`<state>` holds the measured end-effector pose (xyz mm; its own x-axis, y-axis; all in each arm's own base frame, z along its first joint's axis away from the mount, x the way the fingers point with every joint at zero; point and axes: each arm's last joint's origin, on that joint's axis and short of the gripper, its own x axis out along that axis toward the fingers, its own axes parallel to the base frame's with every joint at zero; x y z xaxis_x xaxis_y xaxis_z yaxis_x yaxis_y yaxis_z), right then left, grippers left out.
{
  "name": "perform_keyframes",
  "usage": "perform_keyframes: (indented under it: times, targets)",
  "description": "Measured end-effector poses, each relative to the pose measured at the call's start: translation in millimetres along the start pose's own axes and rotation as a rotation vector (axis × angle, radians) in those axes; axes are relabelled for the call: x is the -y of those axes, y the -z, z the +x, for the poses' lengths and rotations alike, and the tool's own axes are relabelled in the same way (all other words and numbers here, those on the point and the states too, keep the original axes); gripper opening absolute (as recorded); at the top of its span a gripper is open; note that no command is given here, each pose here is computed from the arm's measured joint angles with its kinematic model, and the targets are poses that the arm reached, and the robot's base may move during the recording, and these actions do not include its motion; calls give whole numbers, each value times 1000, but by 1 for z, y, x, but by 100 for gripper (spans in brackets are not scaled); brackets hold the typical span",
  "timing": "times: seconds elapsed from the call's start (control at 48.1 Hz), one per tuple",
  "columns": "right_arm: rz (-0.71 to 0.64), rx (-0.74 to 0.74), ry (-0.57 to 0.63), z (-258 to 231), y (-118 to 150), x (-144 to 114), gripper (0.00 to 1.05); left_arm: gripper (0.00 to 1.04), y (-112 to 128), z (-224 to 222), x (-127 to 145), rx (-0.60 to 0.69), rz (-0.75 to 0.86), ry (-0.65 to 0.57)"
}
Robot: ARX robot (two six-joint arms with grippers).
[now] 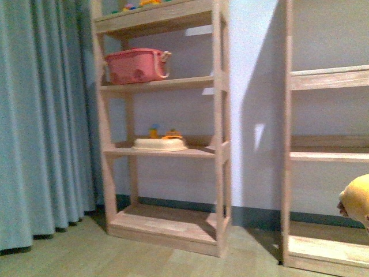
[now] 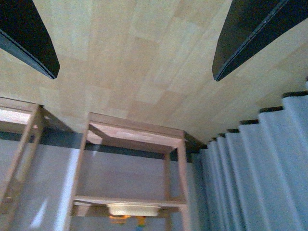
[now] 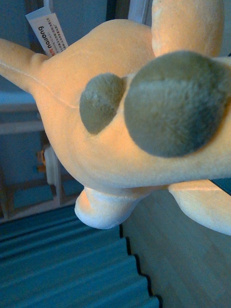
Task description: Put away toys
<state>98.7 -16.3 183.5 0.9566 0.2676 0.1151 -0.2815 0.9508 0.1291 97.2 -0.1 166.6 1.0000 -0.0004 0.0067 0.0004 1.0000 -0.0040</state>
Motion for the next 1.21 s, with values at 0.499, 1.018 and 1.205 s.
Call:
perform_keyframes:
  times: [0.499,1.018,1.205]
  targets:
    - [-1,1,1,0,0,0,8,98,0,0,0,-1,0,4]
    - [-1,0,-4,0,0,0,8,98,0,0,0,0,0,2]
    - [-1,0,-4,0,0,0,8,98,0,0,0,0,0,2]
